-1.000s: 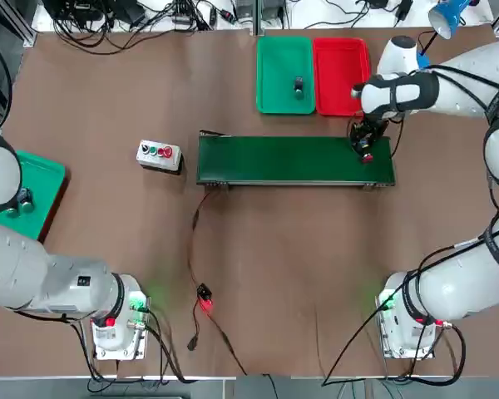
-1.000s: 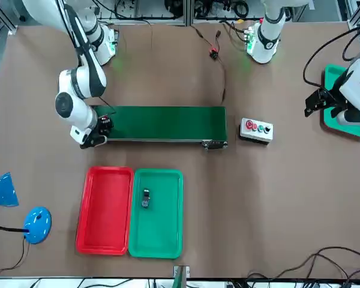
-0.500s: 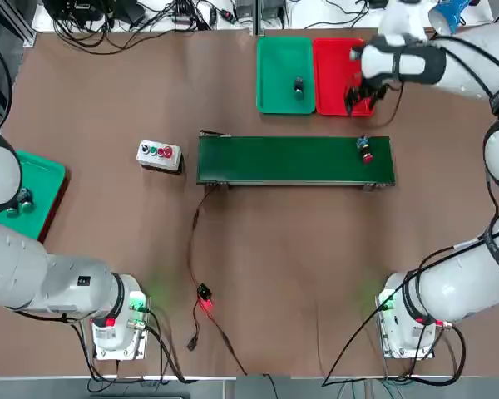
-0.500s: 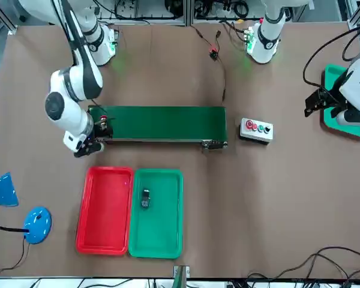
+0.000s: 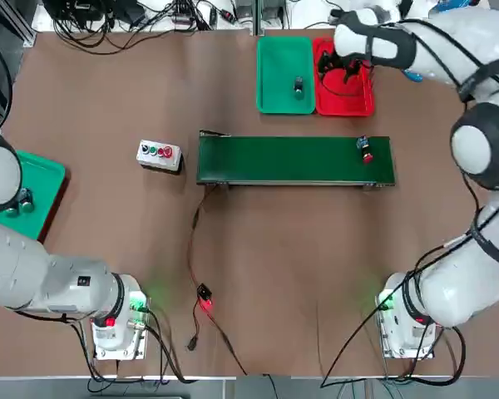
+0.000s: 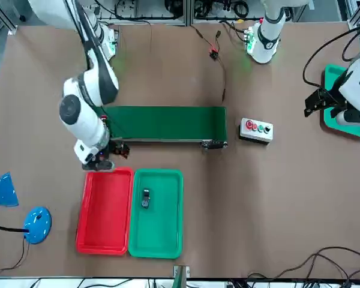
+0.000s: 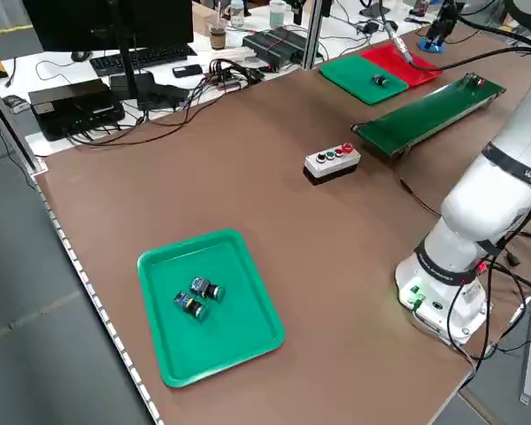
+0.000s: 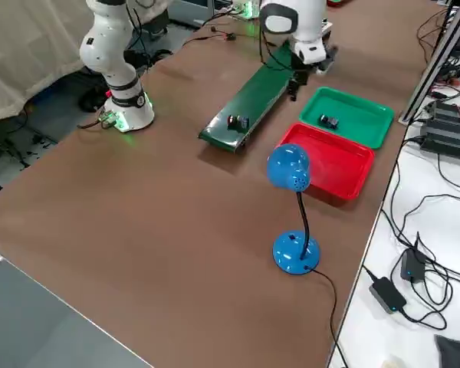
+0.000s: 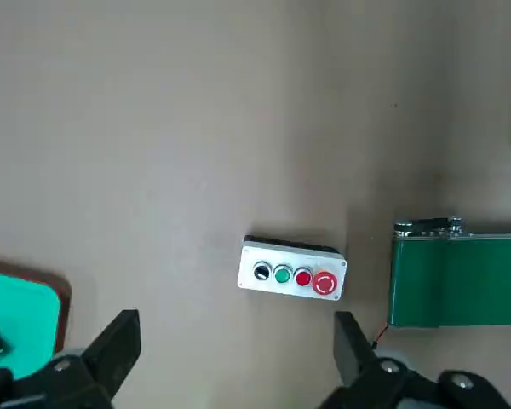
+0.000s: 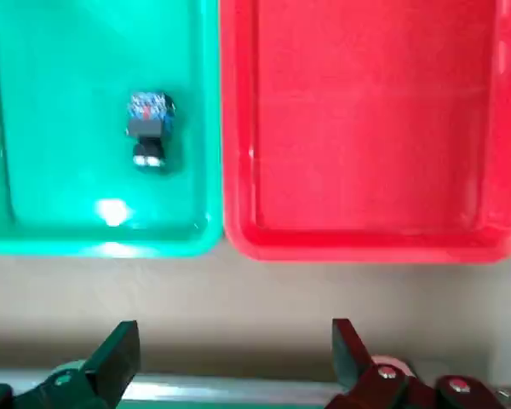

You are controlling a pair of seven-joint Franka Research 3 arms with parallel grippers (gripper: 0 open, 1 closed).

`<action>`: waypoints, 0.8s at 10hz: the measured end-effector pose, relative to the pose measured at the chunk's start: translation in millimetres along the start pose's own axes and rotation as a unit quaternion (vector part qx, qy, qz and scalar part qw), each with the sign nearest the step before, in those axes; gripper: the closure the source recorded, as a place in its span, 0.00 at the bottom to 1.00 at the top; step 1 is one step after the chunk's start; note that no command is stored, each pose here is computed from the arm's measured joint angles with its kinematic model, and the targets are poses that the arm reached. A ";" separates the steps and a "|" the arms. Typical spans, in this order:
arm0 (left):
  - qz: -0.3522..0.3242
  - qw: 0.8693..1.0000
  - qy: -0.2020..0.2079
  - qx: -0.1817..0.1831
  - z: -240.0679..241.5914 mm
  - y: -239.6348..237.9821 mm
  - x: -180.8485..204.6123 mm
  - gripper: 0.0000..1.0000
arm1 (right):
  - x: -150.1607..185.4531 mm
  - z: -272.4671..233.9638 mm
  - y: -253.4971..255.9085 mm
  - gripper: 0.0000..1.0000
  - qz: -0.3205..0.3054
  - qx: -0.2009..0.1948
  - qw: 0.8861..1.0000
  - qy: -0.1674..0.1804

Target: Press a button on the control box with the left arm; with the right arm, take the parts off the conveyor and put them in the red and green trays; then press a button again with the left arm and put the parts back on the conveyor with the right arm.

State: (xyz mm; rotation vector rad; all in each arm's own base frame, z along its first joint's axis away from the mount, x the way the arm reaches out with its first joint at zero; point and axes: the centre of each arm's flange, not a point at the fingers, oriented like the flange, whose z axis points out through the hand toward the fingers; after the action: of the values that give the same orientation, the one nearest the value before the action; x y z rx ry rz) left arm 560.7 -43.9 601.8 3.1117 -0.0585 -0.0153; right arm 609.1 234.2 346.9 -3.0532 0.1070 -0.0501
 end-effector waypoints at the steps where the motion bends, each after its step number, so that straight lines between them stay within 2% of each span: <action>1: 0.001 1.000 0.000 0.000 0.1 0.8 0.0 0.00 | 11.8 7.1 -15.3 0.00 0.025 0.002 1.000 0.006; 3: 0.001 1.000 0.000 0.000 0.1 1.3 0.0 0.00 | 34.5 20.8 -35.5 0.00 0.072 0.016 0.997 0.033; 5: 0.001 1.000 0.000 0.000 0.1 1.5 0.0 0.00 | 52.7 38.3 -42.3 0.00 0.112 0.044 0.989 0.086; 6: 0.001 1.000 0.000 0.000 0.2 1.5 0.0 0.00 | 54.1 50.3 -48.2 0.00 0.115 0.053 0.987 0.102; 8: 0.001 1.000 0.000 0.000 0.2 1.2 0.1 0.00 | 49.7 73.1 -61.3 0.00 0.114 0.060 0.985 0.111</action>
State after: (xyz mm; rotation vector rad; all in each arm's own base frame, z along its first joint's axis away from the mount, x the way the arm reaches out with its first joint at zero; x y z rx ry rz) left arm 560.7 -45.1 601.7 3.1116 -0.0618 -0.0157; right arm 665.4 297.8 280.9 -2.8835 0.4487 -0.3670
